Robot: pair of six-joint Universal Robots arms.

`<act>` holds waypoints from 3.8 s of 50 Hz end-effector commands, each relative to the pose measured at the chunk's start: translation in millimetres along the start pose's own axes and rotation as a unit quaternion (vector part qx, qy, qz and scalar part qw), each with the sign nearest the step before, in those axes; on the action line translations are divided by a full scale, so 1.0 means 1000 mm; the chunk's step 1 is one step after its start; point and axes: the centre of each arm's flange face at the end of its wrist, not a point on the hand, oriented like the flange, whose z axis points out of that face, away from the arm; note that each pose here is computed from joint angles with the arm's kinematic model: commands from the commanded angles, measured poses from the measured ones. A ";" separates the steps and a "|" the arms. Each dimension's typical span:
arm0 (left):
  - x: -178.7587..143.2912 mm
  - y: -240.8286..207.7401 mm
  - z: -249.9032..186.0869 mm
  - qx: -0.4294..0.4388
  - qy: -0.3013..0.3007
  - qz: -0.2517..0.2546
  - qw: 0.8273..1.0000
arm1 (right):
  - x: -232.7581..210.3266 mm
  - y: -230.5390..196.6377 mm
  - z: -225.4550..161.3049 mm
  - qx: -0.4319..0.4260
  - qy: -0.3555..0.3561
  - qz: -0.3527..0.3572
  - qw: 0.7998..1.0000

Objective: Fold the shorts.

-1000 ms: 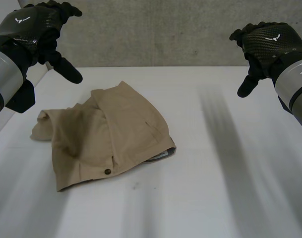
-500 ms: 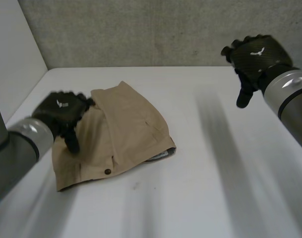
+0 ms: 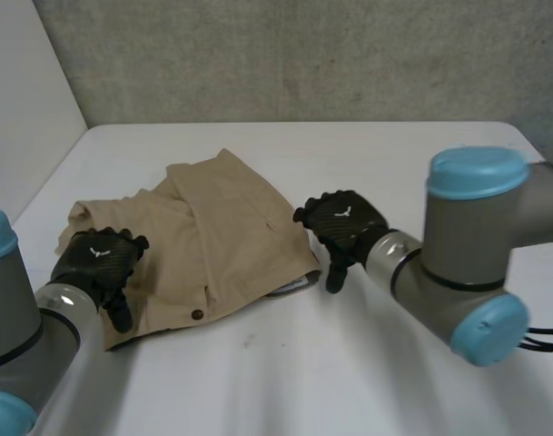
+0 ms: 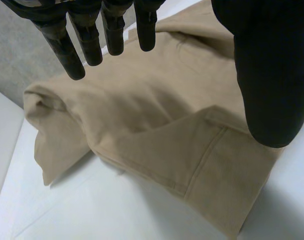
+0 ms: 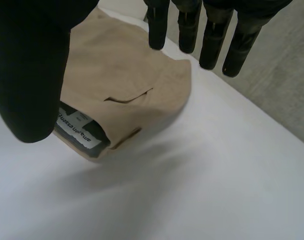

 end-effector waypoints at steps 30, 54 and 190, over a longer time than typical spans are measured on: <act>-0.011 -0.013 -0.008 0.028 -0.018 -0.006 0.999 | 0.048 -0.033 0.082 0.134 0.095 -0.029 0.986; -0.010 -0.021 -0.029 0.058 -0.019 -0.004 0.998 | 0.178 -0.036 0.071 0.120 0.287 -0.111 0.944; 0.031 -0.010 -0.069 -0.068 0.182 0.190 0.962 | 0.039 0.031 -0.112 -0.258 -0.035 -0.075 0.963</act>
